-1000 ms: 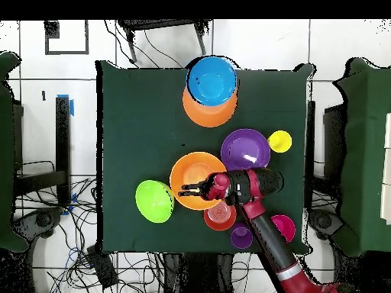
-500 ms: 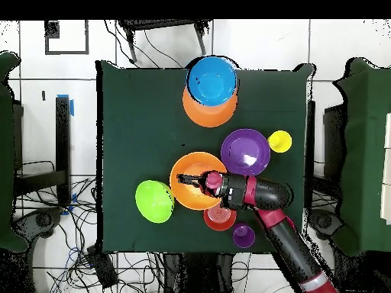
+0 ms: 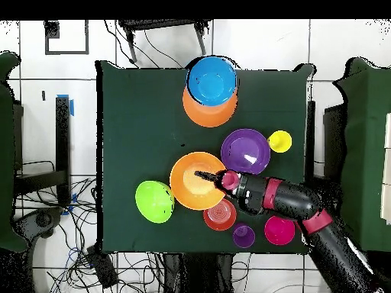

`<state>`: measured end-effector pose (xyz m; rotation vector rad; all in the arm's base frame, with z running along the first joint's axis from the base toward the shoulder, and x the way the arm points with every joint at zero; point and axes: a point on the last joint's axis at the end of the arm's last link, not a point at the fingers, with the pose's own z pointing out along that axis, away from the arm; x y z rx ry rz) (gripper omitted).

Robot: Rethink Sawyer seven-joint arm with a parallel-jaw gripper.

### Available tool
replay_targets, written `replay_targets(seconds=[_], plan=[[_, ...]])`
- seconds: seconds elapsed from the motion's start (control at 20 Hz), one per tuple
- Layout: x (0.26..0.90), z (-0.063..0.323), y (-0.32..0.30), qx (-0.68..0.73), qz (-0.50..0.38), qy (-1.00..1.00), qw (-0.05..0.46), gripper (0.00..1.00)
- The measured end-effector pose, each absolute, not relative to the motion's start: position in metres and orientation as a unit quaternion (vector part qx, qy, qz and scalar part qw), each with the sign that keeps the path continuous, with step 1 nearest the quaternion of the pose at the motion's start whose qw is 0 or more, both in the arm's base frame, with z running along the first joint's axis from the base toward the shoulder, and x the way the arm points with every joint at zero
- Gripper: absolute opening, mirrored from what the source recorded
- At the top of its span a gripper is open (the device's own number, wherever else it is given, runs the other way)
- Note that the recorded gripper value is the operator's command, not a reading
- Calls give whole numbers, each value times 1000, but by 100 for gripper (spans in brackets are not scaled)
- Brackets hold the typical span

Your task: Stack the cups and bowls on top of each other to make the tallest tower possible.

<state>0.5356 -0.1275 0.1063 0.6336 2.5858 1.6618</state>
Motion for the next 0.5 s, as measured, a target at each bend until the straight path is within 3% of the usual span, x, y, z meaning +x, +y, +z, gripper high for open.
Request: replay_targets(seconds=[0.5], plan=[[568, 159, -140, 246, 411, 876, 56, 100]])
